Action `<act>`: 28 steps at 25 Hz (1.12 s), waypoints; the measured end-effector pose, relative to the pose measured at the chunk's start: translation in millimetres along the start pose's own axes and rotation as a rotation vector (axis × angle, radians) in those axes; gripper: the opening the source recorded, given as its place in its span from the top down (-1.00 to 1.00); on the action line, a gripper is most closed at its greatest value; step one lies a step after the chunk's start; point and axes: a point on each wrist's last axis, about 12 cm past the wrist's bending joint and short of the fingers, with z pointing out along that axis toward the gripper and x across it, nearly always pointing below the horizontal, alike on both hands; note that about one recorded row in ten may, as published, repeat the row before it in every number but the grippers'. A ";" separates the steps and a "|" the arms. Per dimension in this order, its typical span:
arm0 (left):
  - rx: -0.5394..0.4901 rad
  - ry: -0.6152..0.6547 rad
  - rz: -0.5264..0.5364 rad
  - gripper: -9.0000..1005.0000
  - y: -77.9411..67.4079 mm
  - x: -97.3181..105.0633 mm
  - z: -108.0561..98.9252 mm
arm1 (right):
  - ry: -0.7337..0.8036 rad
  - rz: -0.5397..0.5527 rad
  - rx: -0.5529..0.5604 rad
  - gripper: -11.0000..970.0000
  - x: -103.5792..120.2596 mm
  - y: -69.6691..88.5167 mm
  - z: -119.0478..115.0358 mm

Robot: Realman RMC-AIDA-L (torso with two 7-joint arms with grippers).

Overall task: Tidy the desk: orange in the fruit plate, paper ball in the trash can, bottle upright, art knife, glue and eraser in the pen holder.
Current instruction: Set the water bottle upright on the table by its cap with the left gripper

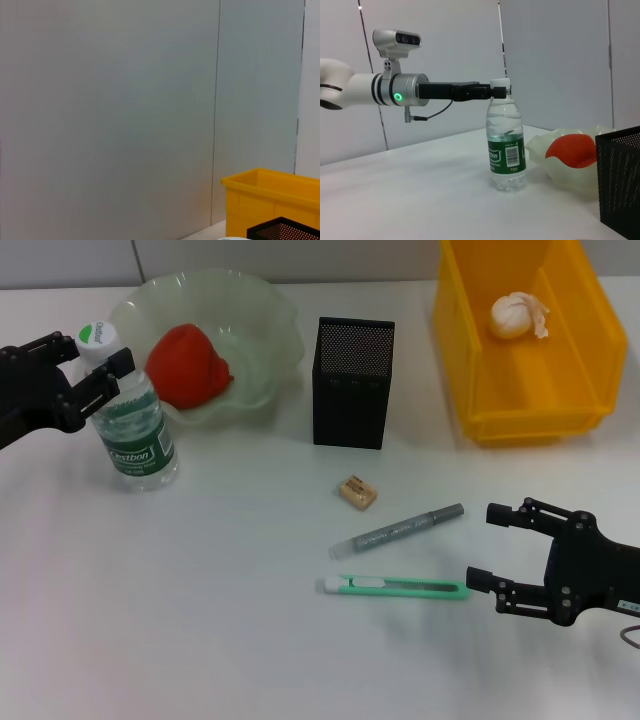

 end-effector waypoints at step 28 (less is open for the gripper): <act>-0.013 -0.012 -0.006 -0.56 0.2 -0.9 3.1 | -0.002 0.001 -0.004 -0.59 -1.3 -0.9 2.1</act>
